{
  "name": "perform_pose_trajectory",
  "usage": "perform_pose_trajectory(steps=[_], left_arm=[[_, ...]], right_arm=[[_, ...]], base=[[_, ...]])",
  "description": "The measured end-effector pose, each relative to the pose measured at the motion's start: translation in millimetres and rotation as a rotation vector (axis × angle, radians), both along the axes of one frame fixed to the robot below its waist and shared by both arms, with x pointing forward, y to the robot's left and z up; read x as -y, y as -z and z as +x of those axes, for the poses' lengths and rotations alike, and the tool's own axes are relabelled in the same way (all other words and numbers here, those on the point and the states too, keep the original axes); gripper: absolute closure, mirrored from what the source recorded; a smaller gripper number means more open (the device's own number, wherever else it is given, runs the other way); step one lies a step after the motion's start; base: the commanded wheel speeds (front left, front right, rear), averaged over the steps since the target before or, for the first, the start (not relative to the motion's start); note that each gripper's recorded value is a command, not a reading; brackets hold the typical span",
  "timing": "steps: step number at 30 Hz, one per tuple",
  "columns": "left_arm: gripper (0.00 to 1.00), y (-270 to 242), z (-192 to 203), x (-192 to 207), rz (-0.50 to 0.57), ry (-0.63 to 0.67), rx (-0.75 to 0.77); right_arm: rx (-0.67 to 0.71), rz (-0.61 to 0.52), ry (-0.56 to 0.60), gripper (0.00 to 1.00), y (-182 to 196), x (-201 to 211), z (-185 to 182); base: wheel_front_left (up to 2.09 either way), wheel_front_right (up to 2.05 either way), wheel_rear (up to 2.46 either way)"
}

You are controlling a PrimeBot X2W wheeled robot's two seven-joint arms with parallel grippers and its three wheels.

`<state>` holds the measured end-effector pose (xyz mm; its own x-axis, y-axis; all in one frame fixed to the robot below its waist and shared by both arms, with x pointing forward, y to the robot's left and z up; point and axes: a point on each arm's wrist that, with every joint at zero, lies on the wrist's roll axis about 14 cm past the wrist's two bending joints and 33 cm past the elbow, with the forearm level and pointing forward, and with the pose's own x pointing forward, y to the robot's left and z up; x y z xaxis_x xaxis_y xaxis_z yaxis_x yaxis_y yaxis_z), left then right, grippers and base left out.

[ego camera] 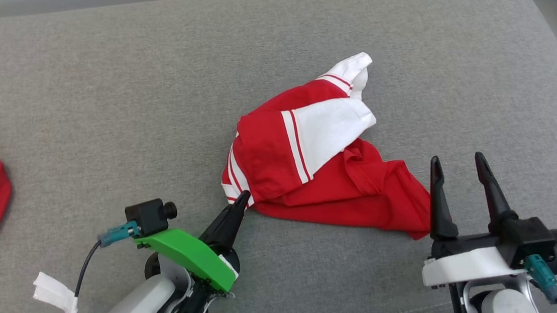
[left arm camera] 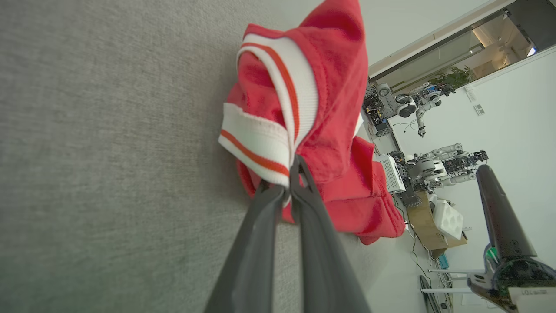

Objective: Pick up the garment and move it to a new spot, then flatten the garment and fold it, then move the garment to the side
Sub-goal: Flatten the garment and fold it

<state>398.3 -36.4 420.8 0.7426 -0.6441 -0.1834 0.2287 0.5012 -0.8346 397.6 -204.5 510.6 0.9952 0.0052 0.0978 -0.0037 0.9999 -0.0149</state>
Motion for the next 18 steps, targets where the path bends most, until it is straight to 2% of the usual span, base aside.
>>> perform_pose_trajectory(steps=[5,8,9,10,12,13,14,18], left_arm=[[1.0,-9.0,1.8,-24.4,-0.053,-0.117,-0.008],[1.0,-10.2,-1.3,-35.6,-0.027,-0.145,0.018],[0.87,-9.0,-3.5,-38.6,-0.004,-0.144,0.032],[0.67,-8.7,-5.1,-40.8,0.012,-0.144,0.042],[0.58,-8.2,-9.4,-43.8,0.053,-0.133,0.071],[0.4,-6.8,-11.6,-46.0,0.07,-0.134,0.077],[0.0,-6.2,-13.3,-47.6,0.085,-0.133,0.086],[0.0,-17.3,-10.9,-57.6,0.141,-0.158,0.174]], right_arm=[[-0.072,-0.002,-0.089,0.0,25.0,-30.7,3.5],[-0.085,-0.005,-0.131,0.0,29.7,-44.5,6.1],[-0.088,-0.01,-0.148,0.0,30.9,-50.3,6.5],[-0.09,-0.014,-0.164,0.0,31.6,-55.3,6.8],[-0.092,-0.026,-0.197,0.0,32.4,-66.2,6.4],[-0.096,-0.031,-0.217,0.0,33.5,-72.7,5.5],[-0.1,-0.033,-0.234,0.0,34.7,-78.1,4.5],[-0.123,-0.023,-0.323,0.0,41.5,-107.9,-2.0]], base=[[0.0,0.0,0.0],[0.0,0.0,0.0],[0.0,0.0,0.0],[0.0,0.0,0.0],[0.0,0.0,0.0],[0.0,0.0,0.0],[0.0,0.0,0.0],[0.0,0.0,0.0]])
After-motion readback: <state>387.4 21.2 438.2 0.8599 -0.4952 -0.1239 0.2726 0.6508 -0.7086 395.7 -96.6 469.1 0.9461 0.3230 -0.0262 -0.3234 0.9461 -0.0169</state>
